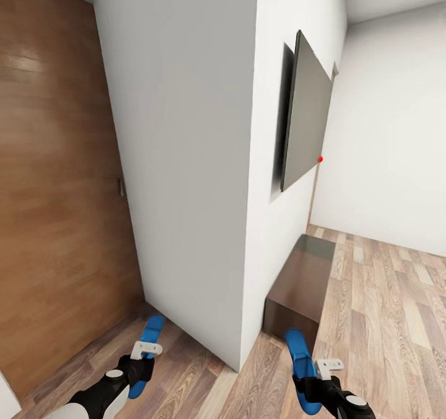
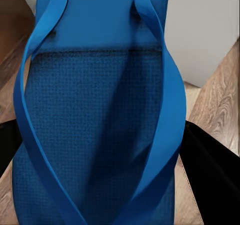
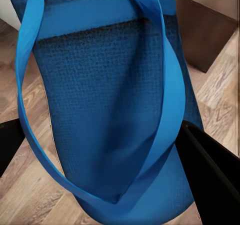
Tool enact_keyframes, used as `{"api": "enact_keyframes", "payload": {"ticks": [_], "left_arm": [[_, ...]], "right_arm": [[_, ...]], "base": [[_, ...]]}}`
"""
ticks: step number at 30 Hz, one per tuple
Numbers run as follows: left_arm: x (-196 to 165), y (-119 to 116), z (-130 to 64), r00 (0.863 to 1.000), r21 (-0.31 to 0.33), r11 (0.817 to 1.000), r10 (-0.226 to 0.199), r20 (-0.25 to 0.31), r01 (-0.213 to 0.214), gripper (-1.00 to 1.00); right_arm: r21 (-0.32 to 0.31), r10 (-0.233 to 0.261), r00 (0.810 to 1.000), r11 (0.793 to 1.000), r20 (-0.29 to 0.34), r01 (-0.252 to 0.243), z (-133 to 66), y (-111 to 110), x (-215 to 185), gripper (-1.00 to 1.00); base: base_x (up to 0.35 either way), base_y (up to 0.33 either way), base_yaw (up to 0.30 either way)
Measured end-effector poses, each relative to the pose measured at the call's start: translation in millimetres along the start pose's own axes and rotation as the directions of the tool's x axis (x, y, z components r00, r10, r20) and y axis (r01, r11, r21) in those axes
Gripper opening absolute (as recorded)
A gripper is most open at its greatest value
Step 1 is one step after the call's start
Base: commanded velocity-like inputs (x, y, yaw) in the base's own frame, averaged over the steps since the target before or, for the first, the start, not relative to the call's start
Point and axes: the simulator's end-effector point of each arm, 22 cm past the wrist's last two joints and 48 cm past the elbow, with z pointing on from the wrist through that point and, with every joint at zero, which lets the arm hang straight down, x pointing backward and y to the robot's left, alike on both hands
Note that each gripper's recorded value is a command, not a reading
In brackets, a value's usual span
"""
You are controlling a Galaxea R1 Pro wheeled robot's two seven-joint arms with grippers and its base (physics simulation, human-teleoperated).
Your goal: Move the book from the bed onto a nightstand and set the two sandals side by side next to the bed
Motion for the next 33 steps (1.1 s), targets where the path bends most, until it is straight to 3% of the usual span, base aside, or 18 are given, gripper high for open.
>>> {"api": "enact_keyframes", "payload": {"ticks": [33], "left_arm": [[-8.0, 0.9, -3.4, 1.0, -0.002, 1.0, 0.0, 0.017, 0.0, -1.0]], "right_arm": [[-0.001, -0.001, 1.0, 1.0, 0.016, 0.001, -2.9, 0.1, -7.5, -1.0]], "base": [[0.004, -0.008, -0.264]]}}
